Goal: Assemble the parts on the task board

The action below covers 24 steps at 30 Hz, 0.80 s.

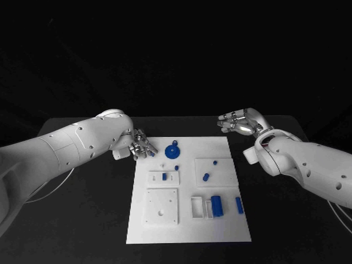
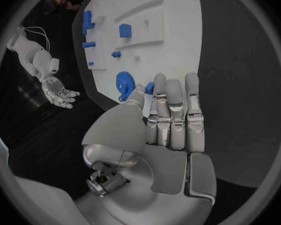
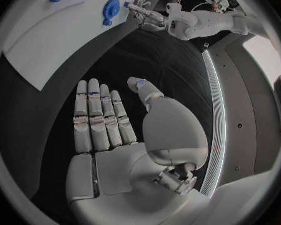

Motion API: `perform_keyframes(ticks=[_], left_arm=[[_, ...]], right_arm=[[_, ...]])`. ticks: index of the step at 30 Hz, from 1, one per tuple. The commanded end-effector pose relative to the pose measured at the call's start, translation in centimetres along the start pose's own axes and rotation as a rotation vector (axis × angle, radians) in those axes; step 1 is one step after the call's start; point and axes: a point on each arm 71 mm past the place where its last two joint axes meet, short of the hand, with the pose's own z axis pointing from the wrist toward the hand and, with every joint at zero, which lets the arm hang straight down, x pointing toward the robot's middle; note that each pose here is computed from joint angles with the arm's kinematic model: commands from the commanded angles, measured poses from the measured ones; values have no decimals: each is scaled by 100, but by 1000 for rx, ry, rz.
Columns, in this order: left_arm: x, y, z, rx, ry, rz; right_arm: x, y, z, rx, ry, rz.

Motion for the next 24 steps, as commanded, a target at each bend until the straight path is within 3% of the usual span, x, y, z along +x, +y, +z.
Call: perform_keyframes(ticks=[1, 24], left_arm=[[23, -17, 4, 14, 23, -6], [16, -8, 2, 34, 19, -48]], right_arm=[[10, 9, 2, -11, 9, 1], [16, 2, 5, -9, 10, 1]])
